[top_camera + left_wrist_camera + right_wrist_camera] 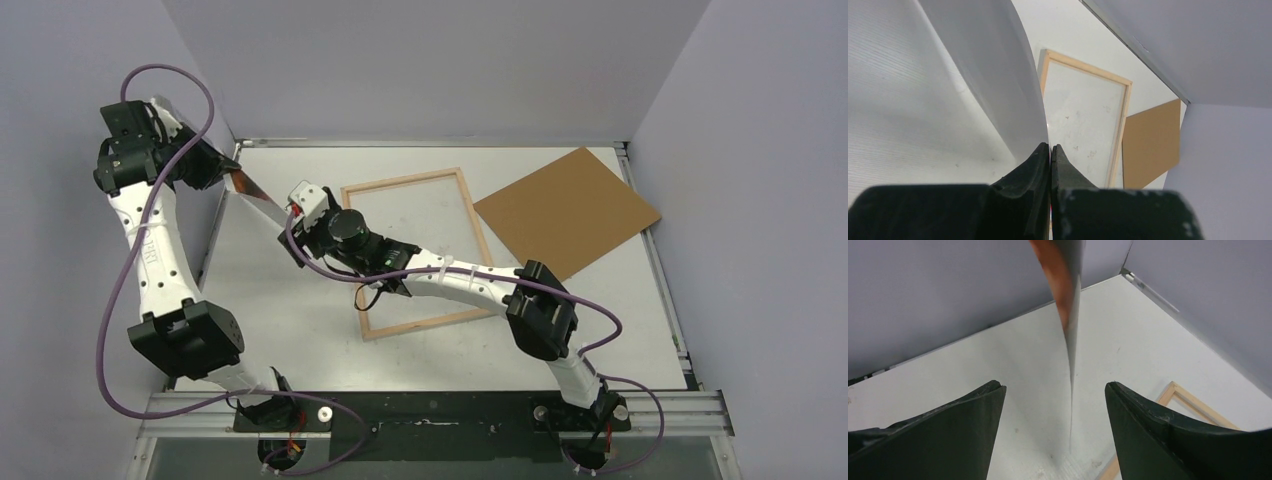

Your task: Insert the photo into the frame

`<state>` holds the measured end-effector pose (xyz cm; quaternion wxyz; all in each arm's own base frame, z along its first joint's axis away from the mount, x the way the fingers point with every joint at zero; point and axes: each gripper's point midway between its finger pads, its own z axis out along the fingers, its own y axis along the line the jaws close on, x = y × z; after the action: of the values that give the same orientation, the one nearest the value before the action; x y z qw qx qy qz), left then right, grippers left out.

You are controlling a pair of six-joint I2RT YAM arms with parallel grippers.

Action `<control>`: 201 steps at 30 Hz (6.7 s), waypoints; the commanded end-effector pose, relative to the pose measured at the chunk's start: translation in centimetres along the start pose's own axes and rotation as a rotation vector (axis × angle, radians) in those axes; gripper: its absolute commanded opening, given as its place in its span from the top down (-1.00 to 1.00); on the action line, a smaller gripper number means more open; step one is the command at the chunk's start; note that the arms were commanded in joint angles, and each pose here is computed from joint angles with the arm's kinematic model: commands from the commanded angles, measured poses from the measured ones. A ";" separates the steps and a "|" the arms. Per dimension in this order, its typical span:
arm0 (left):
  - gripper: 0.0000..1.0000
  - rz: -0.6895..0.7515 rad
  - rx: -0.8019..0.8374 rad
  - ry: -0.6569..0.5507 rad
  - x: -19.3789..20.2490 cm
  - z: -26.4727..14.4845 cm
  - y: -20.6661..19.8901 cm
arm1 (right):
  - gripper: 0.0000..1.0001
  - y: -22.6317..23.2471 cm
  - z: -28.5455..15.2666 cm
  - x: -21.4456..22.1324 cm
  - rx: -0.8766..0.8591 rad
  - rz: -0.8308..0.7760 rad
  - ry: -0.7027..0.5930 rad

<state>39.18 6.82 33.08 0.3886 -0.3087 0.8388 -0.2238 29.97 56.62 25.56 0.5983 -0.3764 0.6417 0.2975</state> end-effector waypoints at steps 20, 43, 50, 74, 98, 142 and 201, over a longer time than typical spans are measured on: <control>1.00 0.018 0.032 0.052 6.5 -3.7 -2.1 | -0.21 1.4 -1.0 -2.1 0.024 -0.014 -0.103; -0.44 0.060 0.143 0.014 5.2 -5.1 -5.1 | 1.00 -2.8 -2.9 -5.7 0.218 -0.012 -0.214; -0.94 0.099 0.236 -0.034 3.3 -5.8 -7.4 | 1.00 -5.8 -4.3 -7.4 0.142 0.079 -0.252; -0.94 0.090 0.242 0.003 4.0 -2.5 -6.3 | 1.00 -22.0 -13.6 -5.5 0.665 0.762 -0.327; -0.95 -0.167 0.425 0.129 10.2 3.7 -7.7 | 1.00 -22.6 -17.3 -3.9 0.867 1.440 -0.327; -0.38 -0.330 0.162 0.423 21.5 13.7 1.0 | 1.00 -18.3 -24.2 7.4 0.970 1.532 -0.084; -0.22 -0.212 0.114 0.479 25.4 22.5 6.0 | 0.89 -12.0 -25.7 18.5 1.017 1.847 -0.129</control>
<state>41.71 -9.57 3.63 0.1668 -0.3136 0.8548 -0.3784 26.09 26.35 9.53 0.2656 0.5467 0.7225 0.3295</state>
